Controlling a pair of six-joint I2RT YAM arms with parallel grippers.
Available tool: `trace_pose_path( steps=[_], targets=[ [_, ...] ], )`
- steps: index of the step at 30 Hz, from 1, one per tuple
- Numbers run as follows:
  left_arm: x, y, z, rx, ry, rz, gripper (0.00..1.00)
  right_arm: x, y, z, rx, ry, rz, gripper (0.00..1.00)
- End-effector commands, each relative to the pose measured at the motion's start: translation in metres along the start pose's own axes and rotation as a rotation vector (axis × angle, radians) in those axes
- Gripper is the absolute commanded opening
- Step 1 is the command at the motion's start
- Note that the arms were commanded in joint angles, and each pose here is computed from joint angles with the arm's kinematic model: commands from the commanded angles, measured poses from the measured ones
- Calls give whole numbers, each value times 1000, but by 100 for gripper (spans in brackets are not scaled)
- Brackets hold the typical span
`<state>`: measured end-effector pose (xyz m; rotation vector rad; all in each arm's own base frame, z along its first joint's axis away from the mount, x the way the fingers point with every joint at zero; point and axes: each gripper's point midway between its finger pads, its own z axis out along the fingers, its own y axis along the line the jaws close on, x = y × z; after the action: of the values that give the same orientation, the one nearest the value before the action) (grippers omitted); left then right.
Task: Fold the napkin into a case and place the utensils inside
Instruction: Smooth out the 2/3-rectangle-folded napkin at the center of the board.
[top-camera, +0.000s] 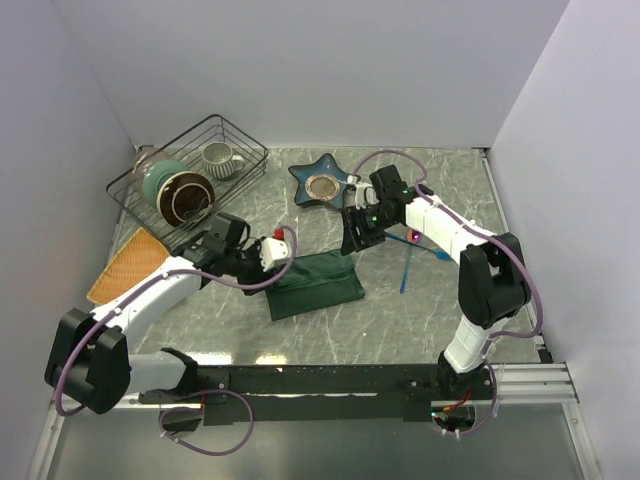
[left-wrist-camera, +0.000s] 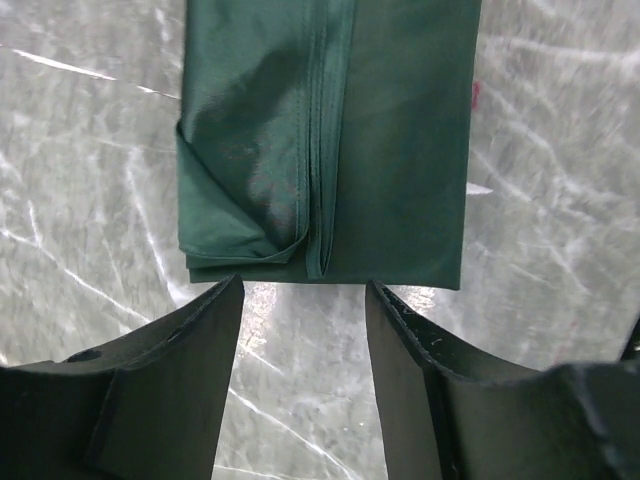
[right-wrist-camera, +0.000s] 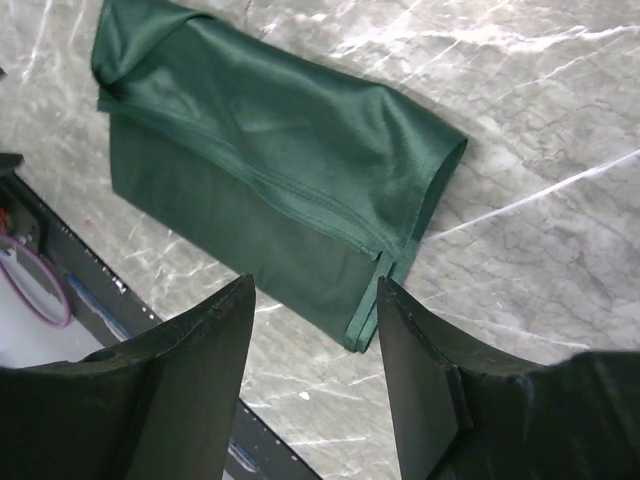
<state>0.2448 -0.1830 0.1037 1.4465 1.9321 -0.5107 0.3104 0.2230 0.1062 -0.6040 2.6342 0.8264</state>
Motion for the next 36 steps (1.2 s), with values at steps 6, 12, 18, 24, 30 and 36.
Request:
trace_pose_path(
  steps=[6, 12, 18, 24, 30, 36],
  targets=[
    [-1, 5, 27, -14, 37, 234, 57, -5, -17, 24, 44, 34, 28, 62],
    [1, 1, 47, -13, 64, 287, 57, 0, -15, 31, 12, 71, 65, 64],
    [-27, 5, 66, -31, 2, 273, 51, 13, 2, 13, -44, 73, 107, 58],
    [-59, 0, 96, -3, -61, 258, 52, 39, 26, -1, -167, 74, 234, 48],
    [-80, -7, 125, 28, -89, 294, 53, 56, 29, 12, -227, 106, 313, 44],
    [-87, -9, 143, 40, -92, 301, 54, 62, 17, 26, -203, 128, 362, 42]
  ],
)
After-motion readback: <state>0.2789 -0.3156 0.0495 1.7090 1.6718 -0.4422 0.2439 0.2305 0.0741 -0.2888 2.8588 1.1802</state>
